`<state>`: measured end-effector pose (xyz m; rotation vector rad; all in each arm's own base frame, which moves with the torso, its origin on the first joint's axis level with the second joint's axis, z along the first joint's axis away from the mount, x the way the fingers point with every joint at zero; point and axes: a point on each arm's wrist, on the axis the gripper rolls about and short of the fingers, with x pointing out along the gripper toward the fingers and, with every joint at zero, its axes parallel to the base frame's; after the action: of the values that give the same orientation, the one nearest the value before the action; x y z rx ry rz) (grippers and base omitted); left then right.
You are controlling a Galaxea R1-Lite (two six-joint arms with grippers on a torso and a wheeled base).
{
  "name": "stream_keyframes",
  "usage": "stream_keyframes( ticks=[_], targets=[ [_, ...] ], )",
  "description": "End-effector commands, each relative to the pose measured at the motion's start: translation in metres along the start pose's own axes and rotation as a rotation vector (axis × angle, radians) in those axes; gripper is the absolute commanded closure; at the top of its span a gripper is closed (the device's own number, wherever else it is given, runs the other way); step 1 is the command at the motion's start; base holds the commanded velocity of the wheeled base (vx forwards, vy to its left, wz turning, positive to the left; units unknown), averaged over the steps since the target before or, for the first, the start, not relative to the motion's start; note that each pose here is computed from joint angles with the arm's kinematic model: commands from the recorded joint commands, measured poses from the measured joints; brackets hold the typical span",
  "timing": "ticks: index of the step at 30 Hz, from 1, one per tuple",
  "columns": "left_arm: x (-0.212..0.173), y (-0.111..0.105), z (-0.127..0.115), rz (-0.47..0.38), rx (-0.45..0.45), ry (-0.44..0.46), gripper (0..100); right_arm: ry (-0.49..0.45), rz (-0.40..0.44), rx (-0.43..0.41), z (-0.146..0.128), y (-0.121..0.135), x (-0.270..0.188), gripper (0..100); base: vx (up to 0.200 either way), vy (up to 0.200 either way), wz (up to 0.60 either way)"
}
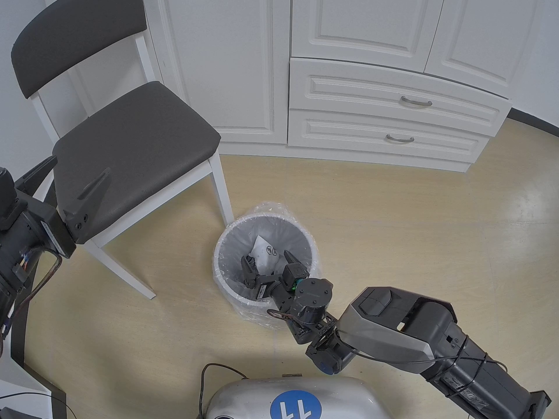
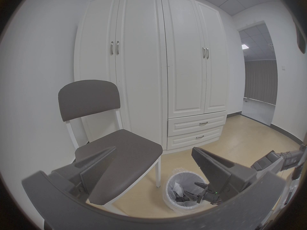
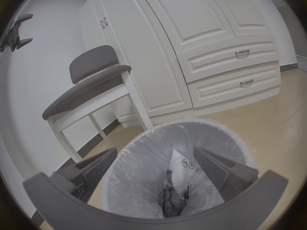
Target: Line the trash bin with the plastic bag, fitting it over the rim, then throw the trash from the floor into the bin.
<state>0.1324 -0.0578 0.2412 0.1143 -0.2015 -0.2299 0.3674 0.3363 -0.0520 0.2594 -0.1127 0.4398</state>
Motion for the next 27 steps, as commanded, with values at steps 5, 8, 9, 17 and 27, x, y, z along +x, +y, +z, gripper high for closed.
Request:
stream_keyframes(
  ticks=[5, 8, 9, 17, 27],
  targets=[
    [0.0, 0.0, 0.0, -0.001, -0.001, -0.002, 0, 0.003, -0.009, -0.008, 0.027, 0.0, -0.004, 0, 0.0, 0.0, 0.0],
    [0.0, 0.0, 0.0, -0.001, 0.0, -0.001, 0, 0.008, -0.019, -0.015, 0.049, -0.005, -0.008, 0, 0.0, 0.0, 0.0],
    [0.0, 0.0, 0.0, -0.001, 0.0, 0.001, 0, 0.015, -0.018, -0.024, 0.057, -0.008, -0.01, 0, 0.0, 0.0, 0.0],
    [0.001, 0.0, -0.001, -0.003, 0.001, 0.003, 0, -0.014, -0.042, -0.044, 0.113, -0.038, -0.008, 0, 0.0, 0.0, 0.0],
    [0.001, 0.0, -0.001, -0.004, 0.0, 0.006, 0, 0.17, -0.185, -0.067, 0.116, -0.082, 0.006, 0, 0.0, 0.0, 0.0]
  ],
)
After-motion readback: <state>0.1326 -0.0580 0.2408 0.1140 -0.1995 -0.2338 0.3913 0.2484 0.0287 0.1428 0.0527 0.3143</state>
